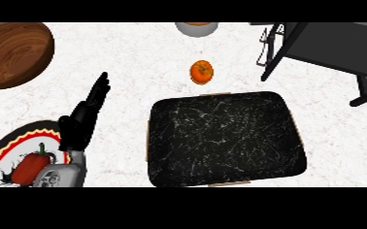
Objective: Pick the can from the tray and place it in the tiered shelf
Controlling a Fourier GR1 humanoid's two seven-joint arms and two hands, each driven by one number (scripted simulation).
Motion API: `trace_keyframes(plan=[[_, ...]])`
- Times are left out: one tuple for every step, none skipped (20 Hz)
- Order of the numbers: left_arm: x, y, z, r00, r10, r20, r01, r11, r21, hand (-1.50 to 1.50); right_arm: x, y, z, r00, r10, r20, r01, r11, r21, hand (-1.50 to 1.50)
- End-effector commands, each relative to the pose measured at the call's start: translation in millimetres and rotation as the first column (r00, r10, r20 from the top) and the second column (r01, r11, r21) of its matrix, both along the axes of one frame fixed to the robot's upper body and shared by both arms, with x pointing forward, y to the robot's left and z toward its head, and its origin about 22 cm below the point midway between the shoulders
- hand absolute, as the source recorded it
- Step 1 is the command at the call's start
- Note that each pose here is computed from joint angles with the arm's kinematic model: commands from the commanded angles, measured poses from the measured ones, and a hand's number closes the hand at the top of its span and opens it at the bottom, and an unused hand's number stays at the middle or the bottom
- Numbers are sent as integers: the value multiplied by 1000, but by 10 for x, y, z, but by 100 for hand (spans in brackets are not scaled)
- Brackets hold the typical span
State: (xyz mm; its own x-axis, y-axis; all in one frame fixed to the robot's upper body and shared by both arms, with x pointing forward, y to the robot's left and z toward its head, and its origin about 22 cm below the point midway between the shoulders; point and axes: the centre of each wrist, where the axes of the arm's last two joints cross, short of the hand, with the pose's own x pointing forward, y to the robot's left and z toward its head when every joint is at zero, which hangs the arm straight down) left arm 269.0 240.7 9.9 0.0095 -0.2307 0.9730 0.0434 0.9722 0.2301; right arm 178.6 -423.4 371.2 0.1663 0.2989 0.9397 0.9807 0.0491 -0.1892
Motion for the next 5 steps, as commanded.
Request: trace_keyframes(plan=[[-42,100,-54,1000,22,-17,-22,1000,-5,0,-502,-41,-39,989,24,-144,-22,1000,13,-150],[35,43,-1,1000,15,10,-15,1000,-6,0,-622,-112,-137,993,38,-115,-32,998,53,-150],[74,53,76,1000,30,-1,-30,1000,6,0,-782,-88,-115,996,49,-78,-45,998,52,-150],[-76,73,-151,1000,23,1,-23,1000,-4,0,-881,-297,-220,996,36,-83,-30,997,67,-150],[-7,-3,-100,1000,11,-6,-11,1000,-11,0,-978,-254,-262,994,53,-98,-47,997,69,-150]])
